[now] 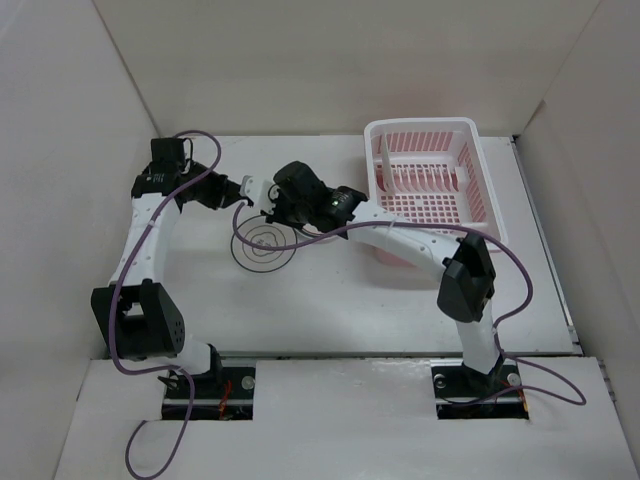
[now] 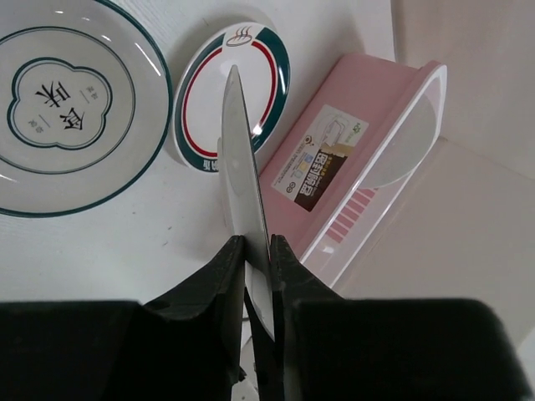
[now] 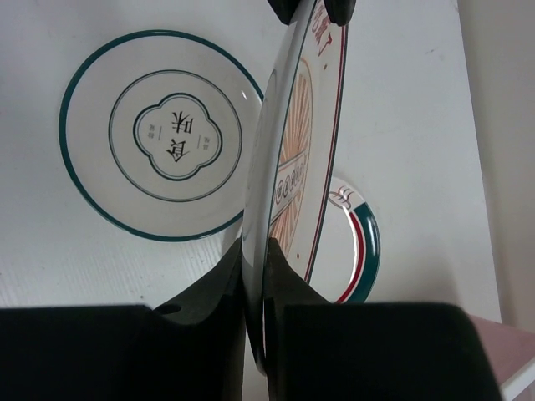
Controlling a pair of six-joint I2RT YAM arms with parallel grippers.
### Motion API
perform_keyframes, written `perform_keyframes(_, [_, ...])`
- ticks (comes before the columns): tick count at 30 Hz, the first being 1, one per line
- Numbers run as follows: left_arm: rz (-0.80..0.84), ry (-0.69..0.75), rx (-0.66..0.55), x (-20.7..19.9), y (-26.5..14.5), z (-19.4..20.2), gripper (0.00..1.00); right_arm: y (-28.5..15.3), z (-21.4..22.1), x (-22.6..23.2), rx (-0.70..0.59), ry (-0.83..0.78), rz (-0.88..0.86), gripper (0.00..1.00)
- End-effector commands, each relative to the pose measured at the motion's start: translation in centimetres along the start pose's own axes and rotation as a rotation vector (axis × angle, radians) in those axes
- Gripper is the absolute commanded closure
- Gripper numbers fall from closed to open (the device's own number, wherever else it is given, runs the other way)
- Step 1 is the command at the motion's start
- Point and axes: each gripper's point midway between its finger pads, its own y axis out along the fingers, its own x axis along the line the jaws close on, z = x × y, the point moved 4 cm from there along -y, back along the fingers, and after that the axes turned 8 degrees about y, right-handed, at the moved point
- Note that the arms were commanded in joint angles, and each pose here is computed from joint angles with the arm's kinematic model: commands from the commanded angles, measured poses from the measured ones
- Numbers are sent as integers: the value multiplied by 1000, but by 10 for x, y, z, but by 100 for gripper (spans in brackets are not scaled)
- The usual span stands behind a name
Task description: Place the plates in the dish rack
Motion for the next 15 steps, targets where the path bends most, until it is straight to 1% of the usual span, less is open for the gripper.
perform_keyframes(1, [135,78,39,-25,-10,5,100,-20,-33,-31,-148,109,97,100])
perform_keyframes(3, [204,110,53,-36,-10,3,100,-28,-39,-28,-164,115,94,100])
perform_keyframes(4, [240,130,57,-41,-12,3,92,-30,-36,-28,-159,128,101,100])
perform_keyframes(5, [269,134,63,-46,-13,4,81,-42,-46,-32,-195,150,112,100])
perform_keyframes(6, [287,139,59,-48,-12,-1,57,-46,-45,-33,-199,164,126,100])
perform_keyframes(8, [325,192,8,-66,-24,-9,27,-60,-45,-40,-215,192,179,100])
perform_keyframes(9, [320,215,-22,-70,-29,-12,15,-80,-58,-47,-272,221,208,100])
perform_keyframes(10, [263,240,-69,-65,-27,-20,0,-92,-64,-51,-304,241,225,100])
perform_keyframes(12, [236,294,-161,-72,-39,-33,0,-114,-68,-66,-346,298,262,100])
perform_keyframes(13, [174,309,-234,-68,-41,-44,0,-142,-79,-77,-415,345,292,100])
perform_keyframes(14, [100,339,-244,-57,-39,-47,0,-155,-77,-88,-431,376,334,100])
perform_keyframes(15, [59,366,-275,-57,-39,-52,0,-167,-75,-94,-445,400,359,100])
